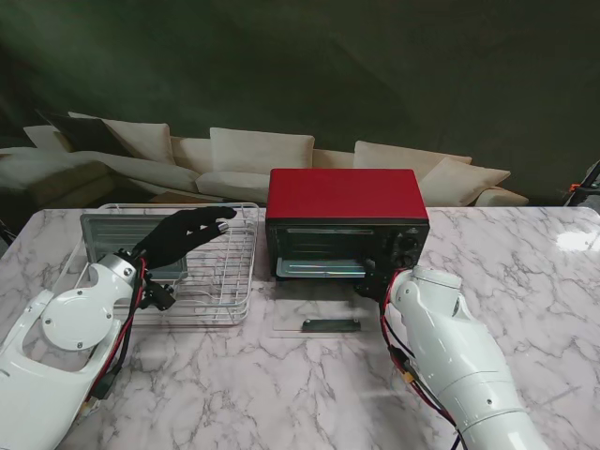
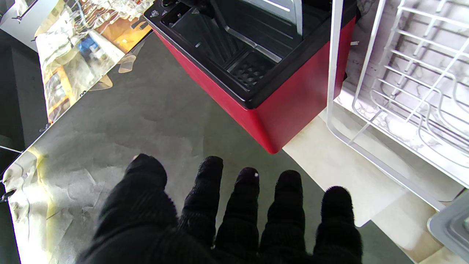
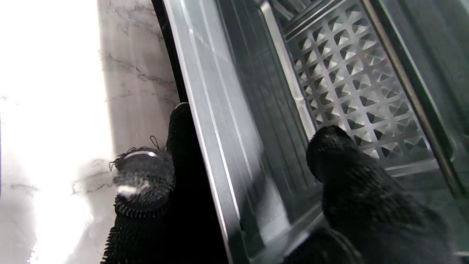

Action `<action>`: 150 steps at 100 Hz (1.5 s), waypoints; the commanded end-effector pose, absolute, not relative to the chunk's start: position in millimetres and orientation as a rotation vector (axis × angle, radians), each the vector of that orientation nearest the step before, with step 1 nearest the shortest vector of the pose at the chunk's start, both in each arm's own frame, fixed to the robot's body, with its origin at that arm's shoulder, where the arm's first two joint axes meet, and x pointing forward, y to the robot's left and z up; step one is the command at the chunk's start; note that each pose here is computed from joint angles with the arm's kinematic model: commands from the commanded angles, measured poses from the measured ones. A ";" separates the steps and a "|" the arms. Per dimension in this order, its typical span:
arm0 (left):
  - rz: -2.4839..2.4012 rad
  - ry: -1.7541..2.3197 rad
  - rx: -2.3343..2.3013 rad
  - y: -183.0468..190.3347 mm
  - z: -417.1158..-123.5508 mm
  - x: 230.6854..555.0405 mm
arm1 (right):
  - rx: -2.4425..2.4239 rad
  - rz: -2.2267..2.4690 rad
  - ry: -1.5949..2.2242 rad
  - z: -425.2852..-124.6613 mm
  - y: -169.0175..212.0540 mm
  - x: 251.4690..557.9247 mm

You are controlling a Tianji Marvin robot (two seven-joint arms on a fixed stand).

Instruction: Slide the trays into the oven

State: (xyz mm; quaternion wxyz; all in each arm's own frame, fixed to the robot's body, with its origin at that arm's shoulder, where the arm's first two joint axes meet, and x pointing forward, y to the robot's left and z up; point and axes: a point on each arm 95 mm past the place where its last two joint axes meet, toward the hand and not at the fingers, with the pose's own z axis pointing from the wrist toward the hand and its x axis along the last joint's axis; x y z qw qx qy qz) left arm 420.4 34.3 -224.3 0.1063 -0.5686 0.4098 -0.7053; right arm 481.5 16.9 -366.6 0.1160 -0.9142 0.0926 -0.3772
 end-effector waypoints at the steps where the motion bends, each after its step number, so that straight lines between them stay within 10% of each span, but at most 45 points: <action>1: -2.075 1.227 -1.684 32.3 -226.1 419.6 | -2.731 -0.976 0.277 -397.6 15.4 461.3; 150: -2.067 1.214 -1.691 33.9 -228.5 417.1 | -2.622 -0.880 0.449 -389.5 -37.7 420.2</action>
